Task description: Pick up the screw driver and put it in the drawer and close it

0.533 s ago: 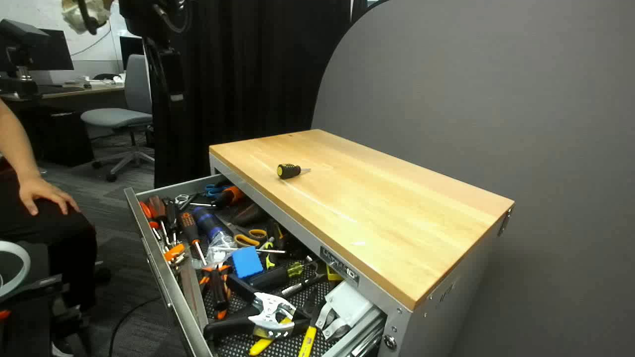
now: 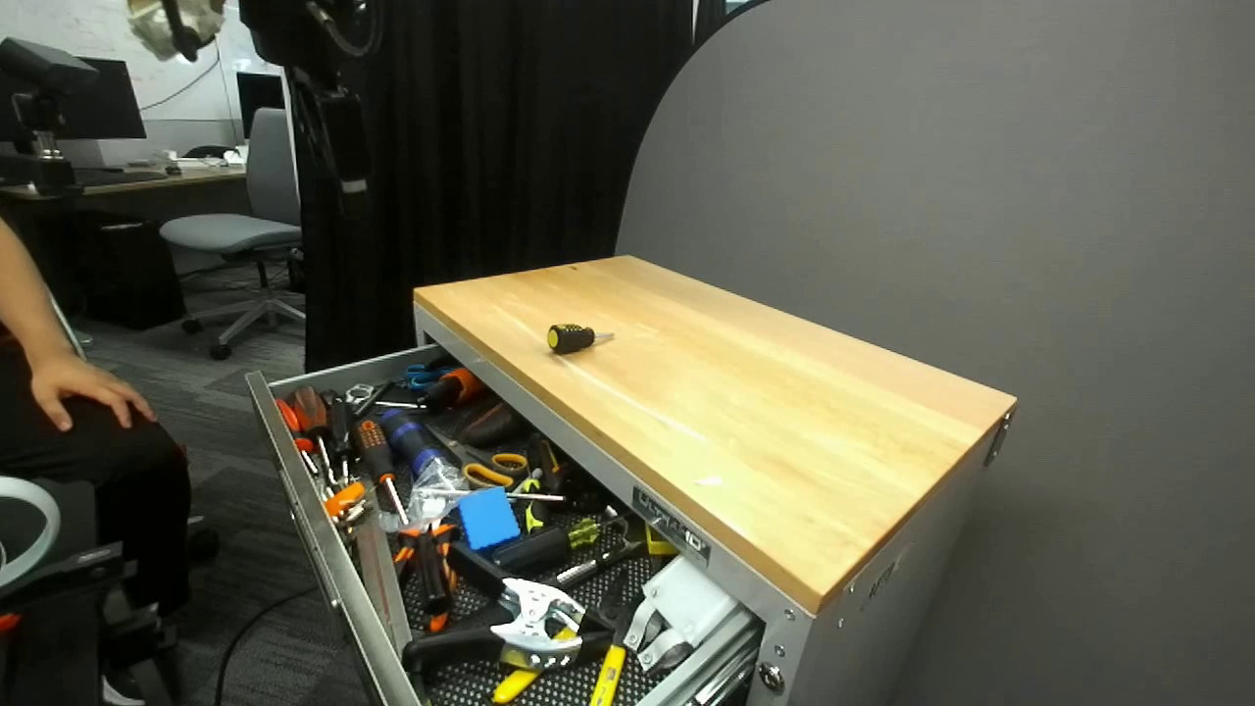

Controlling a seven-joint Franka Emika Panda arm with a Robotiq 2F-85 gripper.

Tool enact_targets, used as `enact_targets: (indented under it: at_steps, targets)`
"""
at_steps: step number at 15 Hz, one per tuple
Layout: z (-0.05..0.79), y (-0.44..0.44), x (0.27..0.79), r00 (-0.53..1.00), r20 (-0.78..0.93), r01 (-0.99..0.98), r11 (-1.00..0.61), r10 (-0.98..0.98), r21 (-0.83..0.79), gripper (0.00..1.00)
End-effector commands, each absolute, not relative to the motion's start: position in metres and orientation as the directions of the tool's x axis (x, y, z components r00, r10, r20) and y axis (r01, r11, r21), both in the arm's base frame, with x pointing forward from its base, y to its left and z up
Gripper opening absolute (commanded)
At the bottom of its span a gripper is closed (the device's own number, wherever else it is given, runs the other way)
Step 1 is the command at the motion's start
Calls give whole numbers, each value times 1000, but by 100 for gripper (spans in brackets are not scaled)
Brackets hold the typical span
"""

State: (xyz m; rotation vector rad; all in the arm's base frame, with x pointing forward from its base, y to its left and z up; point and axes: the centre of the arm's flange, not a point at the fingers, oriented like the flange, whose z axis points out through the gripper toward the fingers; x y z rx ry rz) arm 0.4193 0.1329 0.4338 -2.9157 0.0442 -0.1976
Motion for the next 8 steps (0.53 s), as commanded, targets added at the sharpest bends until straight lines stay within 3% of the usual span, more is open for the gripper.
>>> enact_targets:
  at_steps: [1,8]
  targets:
    - [427,156,459,985,159,-31,-980,-64,-198,100]
    - [399,207,572,956,282,-76,-997,-79,-20,100]
